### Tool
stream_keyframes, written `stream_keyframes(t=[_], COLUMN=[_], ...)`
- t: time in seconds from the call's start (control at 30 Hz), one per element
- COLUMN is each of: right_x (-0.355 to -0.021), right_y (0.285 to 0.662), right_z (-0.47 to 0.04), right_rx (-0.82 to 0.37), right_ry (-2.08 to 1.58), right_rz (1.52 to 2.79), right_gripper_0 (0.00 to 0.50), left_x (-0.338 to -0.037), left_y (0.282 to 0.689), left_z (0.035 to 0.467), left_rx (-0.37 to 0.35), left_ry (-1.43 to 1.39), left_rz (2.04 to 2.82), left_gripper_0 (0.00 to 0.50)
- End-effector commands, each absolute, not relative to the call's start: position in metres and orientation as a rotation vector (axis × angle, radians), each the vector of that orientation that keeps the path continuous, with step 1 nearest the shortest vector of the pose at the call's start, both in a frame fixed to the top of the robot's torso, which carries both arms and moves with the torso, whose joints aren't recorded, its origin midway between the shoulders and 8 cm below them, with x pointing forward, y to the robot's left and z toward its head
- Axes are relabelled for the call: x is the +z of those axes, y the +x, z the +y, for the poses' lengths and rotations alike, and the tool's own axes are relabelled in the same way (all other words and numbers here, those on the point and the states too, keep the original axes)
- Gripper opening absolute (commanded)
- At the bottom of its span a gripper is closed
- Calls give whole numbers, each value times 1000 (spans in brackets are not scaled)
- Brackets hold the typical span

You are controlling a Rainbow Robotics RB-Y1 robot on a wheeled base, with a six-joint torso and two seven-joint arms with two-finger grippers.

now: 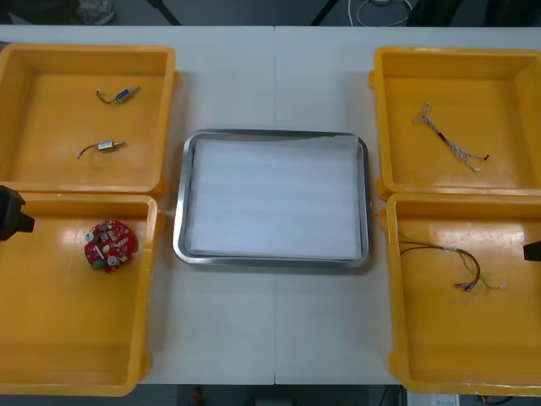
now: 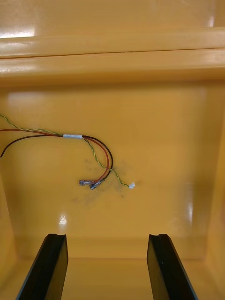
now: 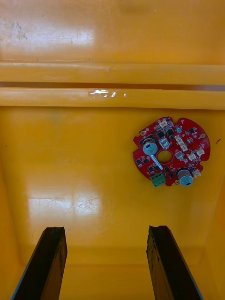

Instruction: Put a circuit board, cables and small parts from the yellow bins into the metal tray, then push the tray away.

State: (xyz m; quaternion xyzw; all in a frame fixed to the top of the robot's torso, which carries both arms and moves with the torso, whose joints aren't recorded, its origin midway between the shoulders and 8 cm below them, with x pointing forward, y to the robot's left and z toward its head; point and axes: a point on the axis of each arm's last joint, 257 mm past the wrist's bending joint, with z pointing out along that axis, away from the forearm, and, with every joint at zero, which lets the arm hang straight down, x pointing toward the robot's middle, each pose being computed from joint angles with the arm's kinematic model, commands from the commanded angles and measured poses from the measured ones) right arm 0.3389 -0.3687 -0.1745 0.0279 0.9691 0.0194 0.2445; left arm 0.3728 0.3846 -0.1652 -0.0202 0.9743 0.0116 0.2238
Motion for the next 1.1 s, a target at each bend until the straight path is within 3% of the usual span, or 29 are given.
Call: stream_keyframes(t=[0.03, 1.1], right_x=[-157, -157], right_y=[345, 345], right_z=[-380, -380], right_rx=[19, 19], right_ry=[109, 109], right_rz=[2609, 2609], right_gripper_0=[490, 489], left_x=[-153, -153], left_y=[369, 369], left_z=[396, 396], left_rx=[91, 91], left_ry=[2, 2], left_rz=[2669, 2669], left_gripper_0=[500, 500])
